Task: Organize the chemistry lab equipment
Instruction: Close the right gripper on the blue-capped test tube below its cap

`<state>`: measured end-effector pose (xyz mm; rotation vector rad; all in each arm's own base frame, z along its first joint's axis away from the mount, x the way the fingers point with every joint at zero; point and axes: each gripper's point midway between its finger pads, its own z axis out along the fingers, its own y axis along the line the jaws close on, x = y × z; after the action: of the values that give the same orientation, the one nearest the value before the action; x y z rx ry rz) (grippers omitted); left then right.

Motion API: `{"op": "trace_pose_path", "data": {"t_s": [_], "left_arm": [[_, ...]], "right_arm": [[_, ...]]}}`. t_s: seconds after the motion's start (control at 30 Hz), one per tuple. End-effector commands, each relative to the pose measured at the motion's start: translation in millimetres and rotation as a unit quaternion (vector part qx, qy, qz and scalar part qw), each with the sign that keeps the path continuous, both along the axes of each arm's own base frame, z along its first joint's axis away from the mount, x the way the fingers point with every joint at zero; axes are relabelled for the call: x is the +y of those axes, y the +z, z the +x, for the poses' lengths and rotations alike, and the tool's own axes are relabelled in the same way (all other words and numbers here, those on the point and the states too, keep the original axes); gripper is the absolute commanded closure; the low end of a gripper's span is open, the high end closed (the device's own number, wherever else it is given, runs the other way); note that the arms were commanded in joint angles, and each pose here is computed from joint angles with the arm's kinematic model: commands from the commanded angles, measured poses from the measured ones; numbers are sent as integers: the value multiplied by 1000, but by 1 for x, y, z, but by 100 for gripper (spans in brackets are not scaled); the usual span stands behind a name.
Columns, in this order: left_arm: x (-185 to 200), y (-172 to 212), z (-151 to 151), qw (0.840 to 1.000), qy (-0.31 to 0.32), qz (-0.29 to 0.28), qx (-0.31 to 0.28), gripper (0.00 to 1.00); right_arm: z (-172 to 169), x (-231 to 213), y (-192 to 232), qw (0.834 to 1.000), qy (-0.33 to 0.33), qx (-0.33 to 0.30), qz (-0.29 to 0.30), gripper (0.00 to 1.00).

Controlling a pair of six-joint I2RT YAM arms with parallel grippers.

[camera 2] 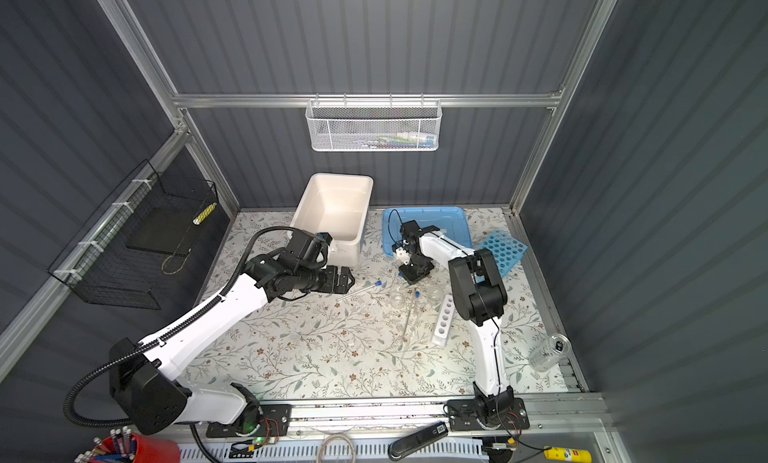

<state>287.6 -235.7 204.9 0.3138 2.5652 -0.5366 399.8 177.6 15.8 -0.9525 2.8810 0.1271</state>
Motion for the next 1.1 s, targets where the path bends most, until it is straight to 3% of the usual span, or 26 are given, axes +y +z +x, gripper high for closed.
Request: {"op": "trace_pose_path", "data": {"t_s": [0.0, 0.3, 1.07], "left_arm": [[-4, 7, 3, 1000, -1, -13, 1, 0], [-3, 6, 1, 1000, -4, -12, 2, 0], [1, 11, 0, 1000, 1, -11, -5, 0]], "right_arm": [[-12, 1, -9, 999, -17, 34, 7, 70], [-3, -1, -7, 999, -23, 24, -4, 59], [22, 22, -13, 1000, 0, 0, -16, 58]]}}
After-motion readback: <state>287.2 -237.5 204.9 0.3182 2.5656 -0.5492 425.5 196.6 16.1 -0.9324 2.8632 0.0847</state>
